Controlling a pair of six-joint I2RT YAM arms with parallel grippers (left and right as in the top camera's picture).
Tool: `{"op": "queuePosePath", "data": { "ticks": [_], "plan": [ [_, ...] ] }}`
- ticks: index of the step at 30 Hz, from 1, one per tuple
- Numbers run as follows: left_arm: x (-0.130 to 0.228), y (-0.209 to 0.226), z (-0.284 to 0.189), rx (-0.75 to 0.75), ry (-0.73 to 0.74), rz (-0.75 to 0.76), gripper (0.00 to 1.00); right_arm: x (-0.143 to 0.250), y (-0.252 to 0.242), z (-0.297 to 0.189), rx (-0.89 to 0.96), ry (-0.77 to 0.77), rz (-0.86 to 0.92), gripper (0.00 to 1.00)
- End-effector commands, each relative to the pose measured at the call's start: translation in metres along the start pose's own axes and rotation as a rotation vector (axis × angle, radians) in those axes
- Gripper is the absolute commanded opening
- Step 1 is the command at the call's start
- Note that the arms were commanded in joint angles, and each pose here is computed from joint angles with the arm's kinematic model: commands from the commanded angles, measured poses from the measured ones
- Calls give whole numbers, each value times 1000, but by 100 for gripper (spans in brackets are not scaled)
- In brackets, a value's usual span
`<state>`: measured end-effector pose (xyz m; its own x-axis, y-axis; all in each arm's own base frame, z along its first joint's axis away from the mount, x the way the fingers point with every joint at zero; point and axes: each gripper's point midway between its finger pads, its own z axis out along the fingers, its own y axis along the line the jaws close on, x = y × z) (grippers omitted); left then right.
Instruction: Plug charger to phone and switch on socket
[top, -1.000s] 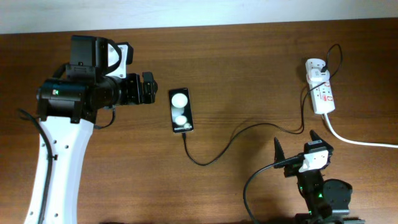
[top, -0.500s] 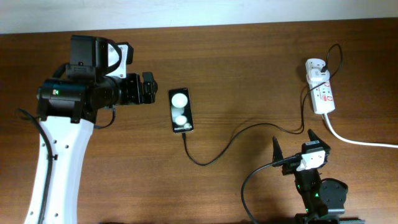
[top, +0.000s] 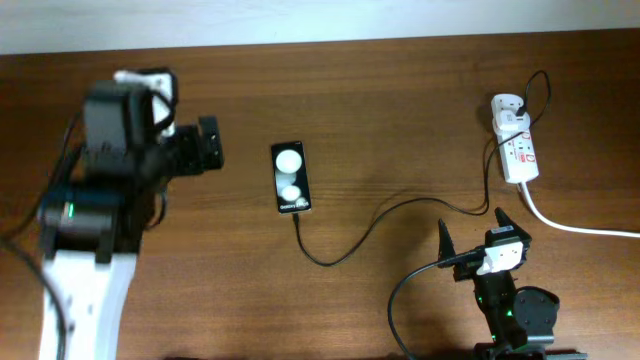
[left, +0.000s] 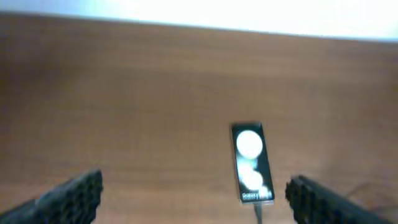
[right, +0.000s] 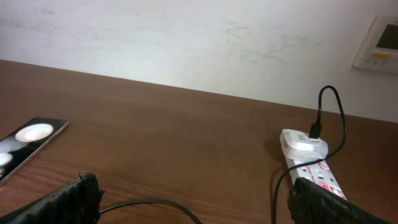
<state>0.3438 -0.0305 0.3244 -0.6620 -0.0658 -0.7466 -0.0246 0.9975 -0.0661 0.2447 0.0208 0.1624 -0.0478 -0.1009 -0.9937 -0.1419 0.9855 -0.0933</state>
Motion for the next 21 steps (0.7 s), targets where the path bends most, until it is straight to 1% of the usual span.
{"op": "queuePosePath", "data": {
  "ticks": [1,3,5,7,9,14,19,21],
  "plan": [
    [16,17,-9,-34,-107,-19,99,2,2,0,-4,-2,7,99],
    [37,18,0,-18,-196,-24,99,2,2,0,-4,-2,7,99],
    [53,15,10,34,-367,-27,99,2,2,0,-4,-2,7,99],
    [71,5,12,101,-486,46,99,2,2,0,-4,-2,7,99],
    [100,2,16,118,-552,151,99,2,2,0,-4,-2,7,99],
    [158,9,29,60,-584,347,99,2,2,0,-4,-2,7,99],
    [192,24,49,15,-577,333,99,2,2,0,-4,-2,7,99],
    [208,28,58,6,-528,329,99,2,2,0,-4,-2,7,99]
  ]
}}
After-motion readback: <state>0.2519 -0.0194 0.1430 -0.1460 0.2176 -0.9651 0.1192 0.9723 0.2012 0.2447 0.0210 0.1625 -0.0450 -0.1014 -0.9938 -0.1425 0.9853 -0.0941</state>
